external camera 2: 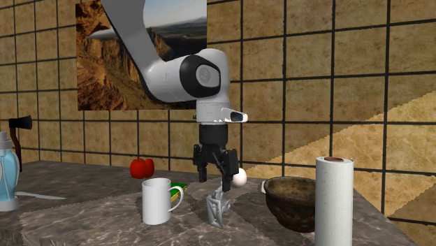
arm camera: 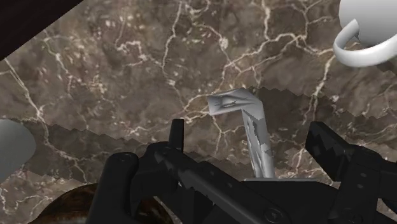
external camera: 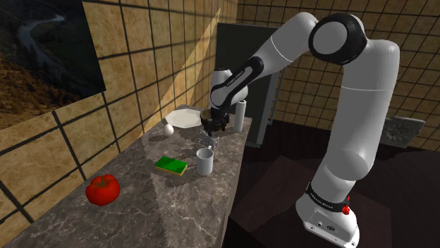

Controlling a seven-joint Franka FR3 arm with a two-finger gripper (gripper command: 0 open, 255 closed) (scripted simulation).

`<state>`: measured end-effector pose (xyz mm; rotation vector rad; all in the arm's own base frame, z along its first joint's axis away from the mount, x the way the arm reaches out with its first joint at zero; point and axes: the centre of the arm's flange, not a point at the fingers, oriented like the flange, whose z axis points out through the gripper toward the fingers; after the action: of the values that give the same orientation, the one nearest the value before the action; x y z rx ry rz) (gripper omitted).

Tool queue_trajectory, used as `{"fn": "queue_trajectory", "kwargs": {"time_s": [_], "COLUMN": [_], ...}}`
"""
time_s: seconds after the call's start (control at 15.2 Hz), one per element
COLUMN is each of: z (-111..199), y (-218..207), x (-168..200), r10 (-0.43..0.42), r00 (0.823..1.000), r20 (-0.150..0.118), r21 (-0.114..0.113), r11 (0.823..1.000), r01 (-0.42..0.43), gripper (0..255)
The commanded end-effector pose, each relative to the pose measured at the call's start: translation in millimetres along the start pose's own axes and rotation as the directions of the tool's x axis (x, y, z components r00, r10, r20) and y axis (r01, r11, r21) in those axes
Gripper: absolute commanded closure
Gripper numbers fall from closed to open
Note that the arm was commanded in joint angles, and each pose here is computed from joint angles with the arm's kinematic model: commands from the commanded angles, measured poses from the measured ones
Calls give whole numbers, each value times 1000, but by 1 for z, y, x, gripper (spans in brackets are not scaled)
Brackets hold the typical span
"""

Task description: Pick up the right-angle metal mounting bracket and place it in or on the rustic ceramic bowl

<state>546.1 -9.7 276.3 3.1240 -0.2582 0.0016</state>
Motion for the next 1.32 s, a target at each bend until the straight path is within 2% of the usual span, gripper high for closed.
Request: {"fn": "queue_trajectory", "kwargs": {"time_s": [0.0, 0.46, 0.92, 0.99, 1.25], "z": [15, 49, 49, 49, 49], "y": [-3, -3, -3, -3, -3], "x": [9, 9, 9, 9, 9], "r10": [0, 0, 0, 0, 0], "r00": [1000, 1000, 1000, 1000, 1000], "r20": [-2, -2, -2, -2, -2], "r21": [-3, -3, -3, -3, -3], "r11": [1000, 1000, 1000, 1000, 1000], "r01": [0, 0, 0, 0, 0], "gripper": [0, 0, 0, 255, 255]}}
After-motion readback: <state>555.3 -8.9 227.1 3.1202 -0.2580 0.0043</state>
